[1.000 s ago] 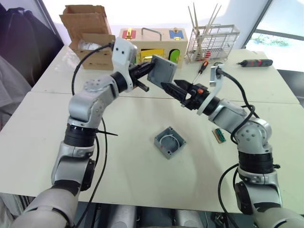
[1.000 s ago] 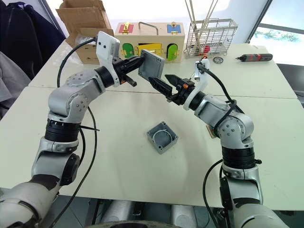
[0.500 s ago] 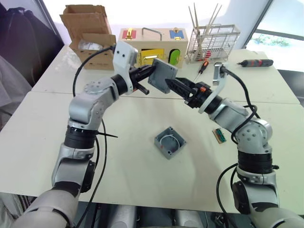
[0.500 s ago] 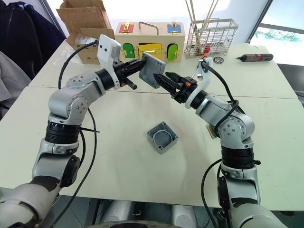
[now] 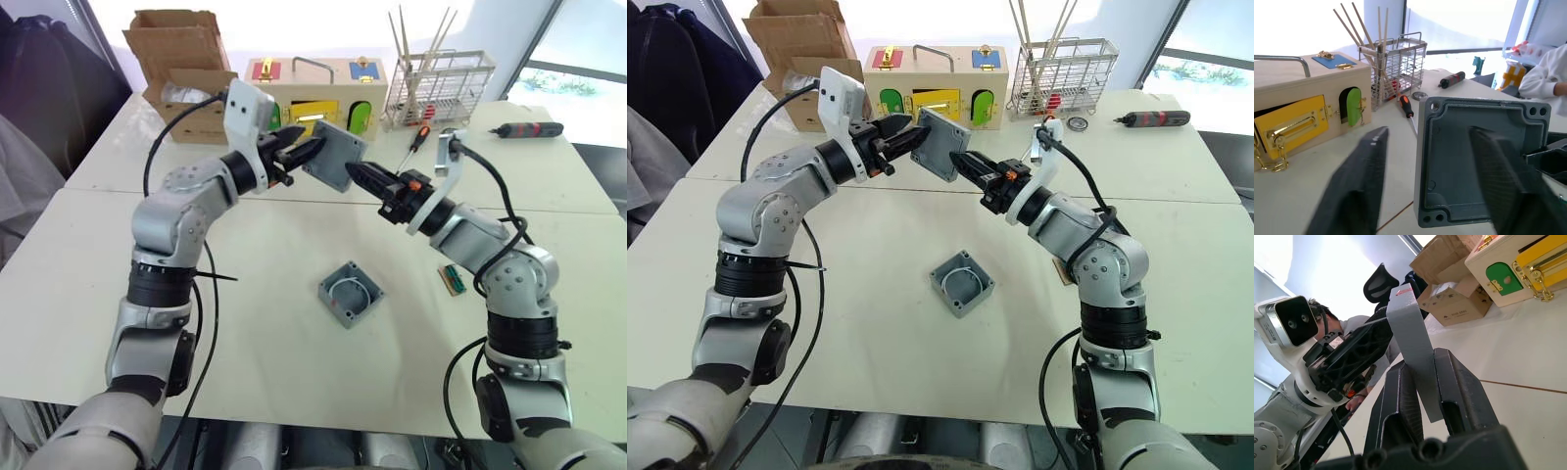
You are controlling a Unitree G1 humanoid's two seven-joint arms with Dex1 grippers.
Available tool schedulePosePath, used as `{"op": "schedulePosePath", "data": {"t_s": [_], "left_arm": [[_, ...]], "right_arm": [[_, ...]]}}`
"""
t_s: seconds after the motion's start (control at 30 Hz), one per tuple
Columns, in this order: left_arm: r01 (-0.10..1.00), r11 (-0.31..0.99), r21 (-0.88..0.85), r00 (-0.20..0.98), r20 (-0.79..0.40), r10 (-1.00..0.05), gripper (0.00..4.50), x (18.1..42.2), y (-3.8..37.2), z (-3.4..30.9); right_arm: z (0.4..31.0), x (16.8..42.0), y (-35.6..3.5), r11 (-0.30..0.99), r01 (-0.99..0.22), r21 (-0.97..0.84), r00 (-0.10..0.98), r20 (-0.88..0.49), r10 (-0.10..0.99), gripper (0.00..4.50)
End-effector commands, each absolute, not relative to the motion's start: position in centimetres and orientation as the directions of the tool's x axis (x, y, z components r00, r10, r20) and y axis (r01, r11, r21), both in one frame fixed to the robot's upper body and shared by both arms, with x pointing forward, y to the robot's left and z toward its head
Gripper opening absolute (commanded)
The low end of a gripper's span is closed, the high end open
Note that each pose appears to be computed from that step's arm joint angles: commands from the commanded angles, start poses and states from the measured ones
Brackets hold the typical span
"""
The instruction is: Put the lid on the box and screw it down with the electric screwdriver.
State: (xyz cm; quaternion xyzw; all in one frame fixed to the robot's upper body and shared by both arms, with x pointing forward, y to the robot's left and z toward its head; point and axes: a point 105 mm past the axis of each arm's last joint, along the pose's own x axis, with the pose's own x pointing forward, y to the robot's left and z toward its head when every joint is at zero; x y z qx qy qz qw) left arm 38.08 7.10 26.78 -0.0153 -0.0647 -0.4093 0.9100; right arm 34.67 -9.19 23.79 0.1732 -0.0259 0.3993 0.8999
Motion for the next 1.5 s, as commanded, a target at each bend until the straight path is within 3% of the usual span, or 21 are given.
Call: {"op": "schedulePosePath", "data": {"t_s": [0.03, 0.13, 0.23, 0.37, 0.47, 0.53, 0.67, 1.17, 1.27, 1.5], "left_arm": [[0.755, 0.654, -0.053, 0.650, 0.195, -0.735, 4.45, 37.3, 9.5, 28.5], [0.753, 0.648, -0.114, 0.657, 0.174, -0.734, 4.45, 36.7, 12.4, 28.4], [0.766, 0.624, -0.152, 0.642, 0.157, -0.750, 4.45, 36.1, 13.6, 28.2], [0.775, 0.606, -0.181, 0.627, 0.090, -0.774, 4.45, 35.8, 14.4, 26.9], [0.792, 0.582, -0.186, 0.598, 0.045, -0.800, 4.45, 35.7, 13.9, 25.8], [0.801, 0.567, -0.192, 0.583, 0.033, -0.812, 4.45, 35.8, 13.4, 25.4], [0.826, 0.520, -0.216, 0.537, 0.021, -0.843, 4.45, 35.6, 12.2, 24.6], [0.933, 0.295, -0.205, 0.288, -0.062, -0.956, 4.45, 34.5, 6.6, 22.5], [0.941, 0.266, -0.210, 0.258, -0.064, -0.964, 3.59, 34.2, 5.9, 22.1], [0.966, 0.174, -0.189, 0.157, -0.103, -0.982, 0.05, 32.9, 4.0, 21.1]], "right_arm": [[27.2, 33.8, -10.6, 0.701, -0.705, 0.103, 0.694, 0.300, 0.654, 0.12], [28.8, 32.4, -12.3, 0.785, -0.607, -0.124, 0.716, 0.343, 0.608, 0.12], [28.7, 30.8, -12.0, 0.755, -0.498, -0.425, 0.703, 0.312, 0.639, 0.12], [27.3, 28.2, -10.4, 0.585, -0.344, -0.734, 0.650, 0.264, 0.713, 0.12], [24.1, 26.5, -10.2, 0.346, -0.161, -0.924, 0.640, 0.169, 0.749, 0.12], [21.6, 25.5, -10.5, 0.189, -0.070, -0.980, 0.638, 0.101, 0.763, 0.12], [17.5, 23.9, -11.6, 0.039, -0.003, -0.999, 0.650, 0.027, 0.759, 0.12], [12.9, 23.3, -11.9, -0.017, 0.035, -0.999, 0.750, 0.015, 0.661, 0.12], [12.6, 22.9, -11.6, -0.008, 0.037, -0.999, 0.756, 0.023, 0.654, 0.12], [12.5, 22.8, -11.2, 0.005, 0.050, -0.999, 0.764, 0.042, 0.644, 0.12]]}}
